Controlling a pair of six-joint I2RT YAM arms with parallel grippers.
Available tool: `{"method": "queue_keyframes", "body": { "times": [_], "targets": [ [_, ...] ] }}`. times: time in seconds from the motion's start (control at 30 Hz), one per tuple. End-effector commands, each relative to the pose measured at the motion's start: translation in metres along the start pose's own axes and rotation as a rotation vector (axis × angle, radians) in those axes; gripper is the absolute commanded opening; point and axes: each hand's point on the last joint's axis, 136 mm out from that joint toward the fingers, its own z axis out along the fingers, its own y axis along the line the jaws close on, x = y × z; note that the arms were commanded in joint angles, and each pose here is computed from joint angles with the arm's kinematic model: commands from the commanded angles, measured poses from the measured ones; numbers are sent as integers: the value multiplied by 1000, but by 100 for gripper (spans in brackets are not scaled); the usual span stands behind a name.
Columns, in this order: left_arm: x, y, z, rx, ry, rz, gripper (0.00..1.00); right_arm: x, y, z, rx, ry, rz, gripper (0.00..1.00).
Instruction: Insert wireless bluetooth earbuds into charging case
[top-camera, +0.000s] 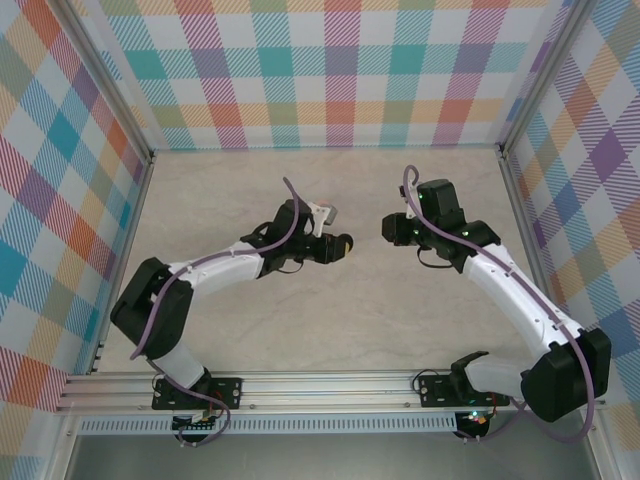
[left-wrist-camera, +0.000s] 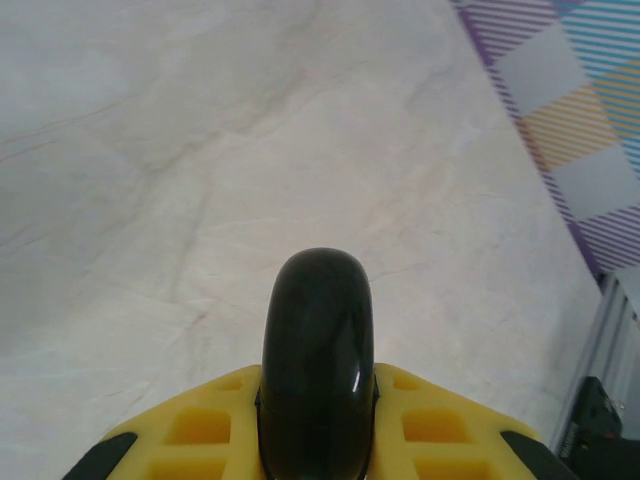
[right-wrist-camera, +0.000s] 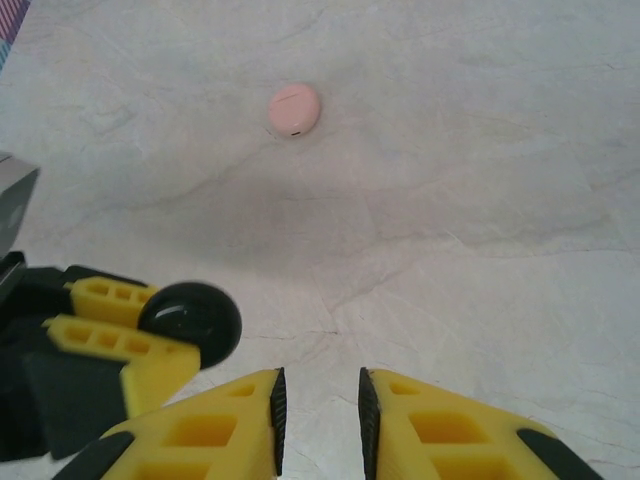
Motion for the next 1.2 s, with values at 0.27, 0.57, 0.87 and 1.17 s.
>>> {"method": "queue_keyframes", "body": {
  "times": [0.27,0.57,0.87,1.17],
  "targets": [
    [7,64,21,-86,138,-203,10,15,-5,6,13,58,1,30],
    [1,97,35,-118,181,-262,11,19,-3,6,-3,78,-1,31],
    [4,125,47,-158,212,-320,14,23,-3,7,-7,98,-3,31],
    [7,144,44,-235,215,-313,46,25,-5,8,5,107,-3,33]
  ]
}}
